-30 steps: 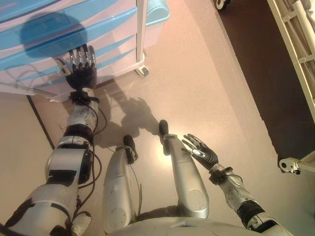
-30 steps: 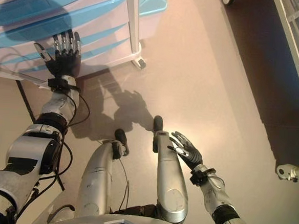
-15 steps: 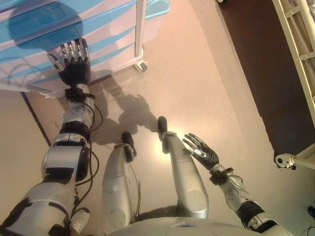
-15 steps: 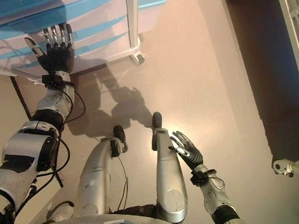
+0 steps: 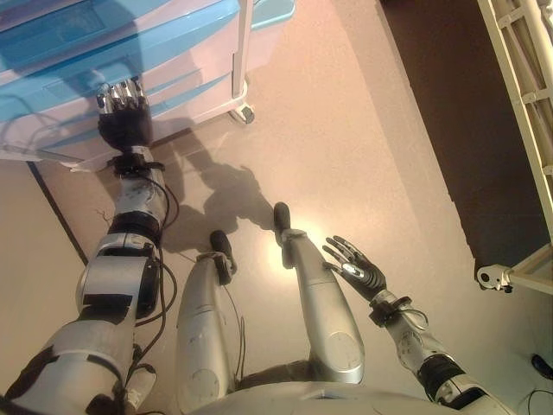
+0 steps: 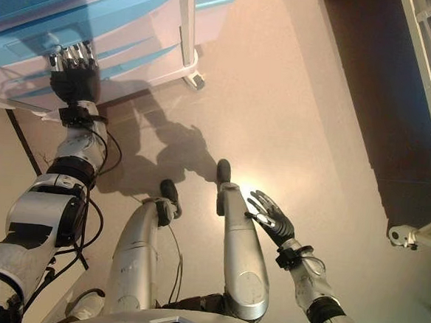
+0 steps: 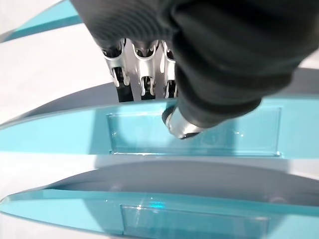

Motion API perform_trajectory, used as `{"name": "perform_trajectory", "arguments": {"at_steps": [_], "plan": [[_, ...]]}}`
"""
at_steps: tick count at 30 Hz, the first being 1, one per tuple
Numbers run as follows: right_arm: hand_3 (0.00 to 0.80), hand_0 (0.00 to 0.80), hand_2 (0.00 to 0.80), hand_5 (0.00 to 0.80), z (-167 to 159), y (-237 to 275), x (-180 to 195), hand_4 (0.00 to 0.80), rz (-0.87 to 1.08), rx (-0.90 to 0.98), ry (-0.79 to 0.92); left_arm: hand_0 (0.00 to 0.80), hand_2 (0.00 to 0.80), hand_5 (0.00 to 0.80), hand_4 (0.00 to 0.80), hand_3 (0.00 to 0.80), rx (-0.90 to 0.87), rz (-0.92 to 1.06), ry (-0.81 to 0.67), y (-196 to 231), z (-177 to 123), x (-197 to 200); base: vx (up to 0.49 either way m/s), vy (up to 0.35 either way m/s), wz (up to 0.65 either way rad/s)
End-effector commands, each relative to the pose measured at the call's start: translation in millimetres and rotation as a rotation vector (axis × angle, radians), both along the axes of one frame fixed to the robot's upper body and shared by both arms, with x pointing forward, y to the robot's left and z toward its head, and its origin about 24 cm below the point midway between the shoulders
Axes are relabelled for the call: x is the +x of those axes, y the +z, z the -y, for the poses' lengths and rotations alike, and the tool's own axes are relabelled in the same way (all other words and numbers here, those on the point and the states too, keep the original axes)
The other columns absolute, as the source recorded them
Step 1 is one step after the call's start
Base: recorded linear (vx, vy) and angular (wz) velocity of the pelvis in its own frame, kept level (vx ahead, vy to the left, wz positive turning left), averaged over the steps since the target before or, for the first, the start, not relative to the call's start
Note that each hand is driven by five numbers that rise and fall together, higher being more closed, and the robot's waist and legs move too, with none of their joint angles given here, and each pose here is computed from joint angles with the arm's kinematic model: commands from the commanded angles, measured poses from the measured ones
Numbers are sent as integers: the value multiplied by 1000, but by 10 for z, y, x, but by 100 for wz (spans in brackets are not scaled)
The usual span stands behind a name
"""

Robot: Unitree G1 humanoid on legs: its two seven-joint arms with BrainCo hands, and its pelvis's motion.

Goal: Open the drawer and pick up the medicine

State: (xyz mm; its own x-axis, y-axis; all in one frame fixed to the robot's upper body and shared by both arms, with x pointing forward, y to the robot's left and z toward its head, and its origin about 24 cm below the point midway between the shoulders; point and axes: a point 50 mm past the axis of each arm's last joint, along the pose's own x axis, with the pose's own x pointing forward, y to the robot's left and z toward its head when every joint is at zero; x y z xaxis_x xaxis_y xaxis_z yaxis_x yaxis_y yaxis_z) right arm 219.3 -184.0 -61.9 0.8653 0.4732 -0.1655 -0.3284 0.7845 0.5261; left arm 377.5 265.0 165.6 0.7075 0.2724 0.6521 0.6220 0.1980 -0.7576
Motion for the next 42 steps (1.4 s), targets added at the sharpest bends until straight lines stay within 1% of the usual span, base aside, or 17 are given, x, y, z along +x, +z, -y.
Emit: {"name": "perform_trajectory", "arguments": {"at_steps": [1,9,16,17,23,29,37,42], "plan": [[0,0,0,0,11,-223,-363,0,-119,-33,87,800,800,800,800,800,58,356,73,753,-141,-108,0,0,0],[0,0,0,0,48,-231,-367,0,-119,-48,84,800,800,800,800,800,71,339,59,707,-144,-105,0,0,0],[0,0,0,0,20,-215,-351,0,-111,-52,91,800,800,800,800,800,68,302,14,493,-109,-105,-10,-11,1],[0,0,0,0,7,-208,-340,0,-108,-48,91,800,800,800,800,800,63,283,-7,365,-87,-112,-47,-55,2],[0,0,0,0,-70,-189,-318,0,-103,-40,93,800,800,800,800,800,28,213,-58,-62,-20,-175,-37,-56,9],[0,0,0,0,-141,-161,-297,0,-93,-31,96,800,800,800,800,800,-9,138,-99,-538,26,-324,-32,-47,4],[0,0,0,0,-205,-126,-267,0,-86,-26,98,800,800,800,800,800,-52,56,-134,-964,117,-510,-29,-40,5],[0,0,0,0,-234,-108,-252,0,-80,-15,90,800,800,800,800,800,-72,-28,-170,-1255,260,-654,-27,-49,6]]}}
